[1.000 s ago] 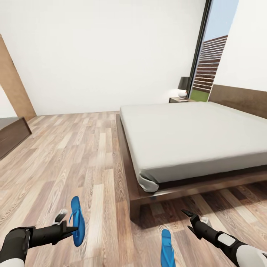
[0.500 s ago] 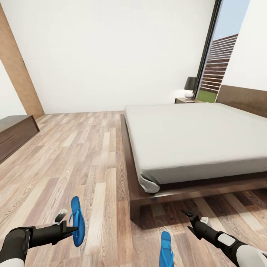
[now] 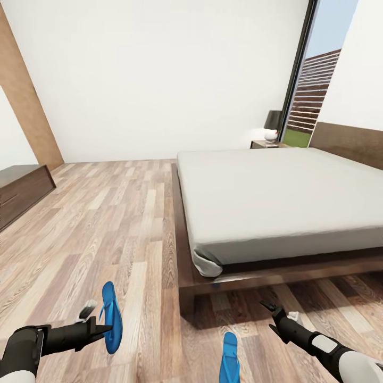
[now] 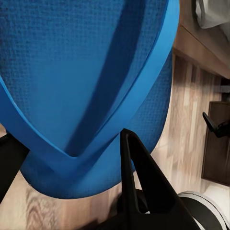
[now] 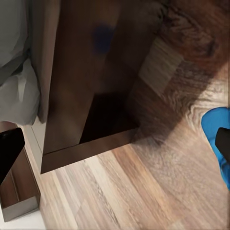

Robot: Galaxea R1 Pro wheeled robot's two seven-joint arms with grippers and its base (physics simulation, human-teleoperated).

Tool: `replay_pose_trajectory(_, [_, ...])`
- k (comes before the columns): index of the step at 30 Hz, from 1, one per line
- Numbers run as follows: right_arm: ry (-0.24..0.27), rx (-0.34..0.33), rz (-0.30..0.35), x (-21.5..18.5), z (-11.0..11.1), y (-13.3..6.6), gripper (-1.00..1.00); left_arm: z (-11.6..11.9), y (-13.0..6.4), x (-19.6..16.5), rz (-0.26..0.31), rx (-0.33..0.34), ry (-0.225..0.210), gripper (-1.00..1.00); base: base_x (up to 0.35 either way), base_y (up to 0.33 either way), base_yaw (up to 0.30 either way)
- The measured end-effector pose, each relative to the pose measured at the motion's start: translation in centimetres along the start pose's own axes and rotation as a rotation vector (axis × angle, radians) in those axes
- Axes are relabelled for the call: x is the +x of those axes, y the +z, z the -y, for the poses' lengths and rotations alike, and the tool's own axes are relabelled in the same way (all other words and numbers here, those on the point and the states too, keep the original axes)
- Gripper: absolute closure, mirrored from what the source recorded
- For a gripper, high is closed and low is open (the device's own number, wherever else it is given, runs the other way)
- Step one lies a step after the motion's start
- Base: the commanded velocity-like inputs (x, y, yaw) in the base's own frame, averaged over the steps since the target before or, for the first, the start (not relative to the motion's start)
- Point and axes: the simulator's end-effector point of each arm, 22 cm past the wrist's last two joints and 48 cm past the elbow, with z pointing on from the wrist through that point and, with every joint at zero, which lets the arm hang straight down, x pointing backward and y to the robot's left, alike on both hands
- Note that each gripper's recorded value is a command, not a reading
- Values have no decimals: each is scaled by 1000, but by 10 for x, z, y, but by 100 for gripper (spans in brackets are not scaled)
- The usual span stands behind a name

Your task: In the bedroom, move the book from the bed onto either nightstand, and place the two sandals side by side next to the bed.

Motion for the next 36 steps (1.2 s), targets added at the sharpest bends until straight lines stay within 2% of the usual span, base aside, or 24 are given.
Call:
replay_pose_trajectory(21, [-5,5,-7,1,1,0,-100,-1,1,1,-3,1,-3,100,0,-61,92])
replay_pose_trajectory(29, [-5,14,-6,1,3,0,-100,-2,1,1,-3,-6,-3,100,0,-126,7])
replay_pose_trajectory(36, [-5,15,-6,1,3,0,-100,-5,1,1,-3,-18,-2,100,0,-143,130])
